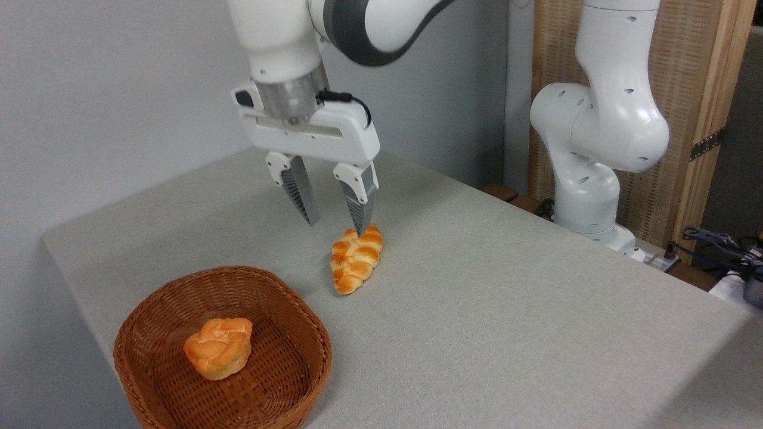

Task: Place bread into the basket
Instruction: 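Lower the open gripper down over the braided bread roll, then close the gripper fingers around the middle of the braided roll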

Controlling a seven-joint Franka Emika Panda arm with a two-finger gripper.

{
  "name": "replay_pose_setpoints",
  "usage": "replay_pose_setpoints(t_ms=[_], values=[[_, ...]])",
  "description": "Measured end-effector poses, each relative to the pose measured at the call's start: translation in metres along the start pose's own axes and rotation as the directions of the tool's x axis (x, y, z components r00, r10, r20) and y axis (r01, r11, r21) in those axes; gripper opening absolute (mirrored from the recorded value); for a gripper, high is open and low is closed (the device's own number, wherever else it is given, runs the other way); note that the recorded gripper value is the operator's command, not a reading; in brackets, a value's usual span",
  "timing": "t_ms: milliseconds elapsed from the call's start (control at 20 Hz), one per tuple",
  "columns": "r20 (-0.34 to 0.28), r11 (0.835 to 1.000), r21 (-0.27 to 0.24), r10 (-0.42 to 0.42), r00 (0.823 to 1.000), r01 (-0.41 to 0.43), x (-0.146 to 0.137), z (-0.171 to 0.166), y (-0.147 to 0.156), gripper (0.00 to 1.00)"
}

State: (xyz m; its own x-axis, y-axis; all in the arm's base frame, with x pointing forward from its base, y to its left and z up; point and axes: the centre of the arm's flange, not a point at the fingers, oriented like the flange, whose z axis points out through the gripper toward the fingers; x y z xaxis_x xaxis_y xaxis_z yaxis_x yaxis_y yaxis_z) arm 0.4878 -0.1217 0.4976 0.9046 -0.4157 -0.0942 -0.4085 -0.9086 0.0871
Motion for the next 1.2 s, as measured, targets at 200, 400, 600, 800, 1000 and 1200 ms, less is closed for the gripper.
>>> replay_pose_setpoints(t_ms=[200, 400, 600, 800, 1000, 1200], values=[[0.006, 1.0, -0.029, -0.01, 1.0, 0.01, -0.001, 0.027, 0.003, 1.0], [-0.02, 0.998, -0.061, -0.026, 0.999, 0.025, 0.0, 0.036, 0.004, 1.0], [-0.025, 0.997, -0.07, -0.033, 0.999, 0.031, 0.0, 0.042, 0.005, 1.0], [-0.008, 0.997, -0.073, -0.034, 0.999, 0.034, -0.003, 0.05, 0.004, 1.0], [0.001, 0.997, -0.074, -0.035, 0.999, 0.035, -0.005, 0.055, 0.004, 1.0], [0.021, 0.997, -0.075, -0.027, 0.999, 0.028, -0.007, 0.065, 0.009, 1.0]])
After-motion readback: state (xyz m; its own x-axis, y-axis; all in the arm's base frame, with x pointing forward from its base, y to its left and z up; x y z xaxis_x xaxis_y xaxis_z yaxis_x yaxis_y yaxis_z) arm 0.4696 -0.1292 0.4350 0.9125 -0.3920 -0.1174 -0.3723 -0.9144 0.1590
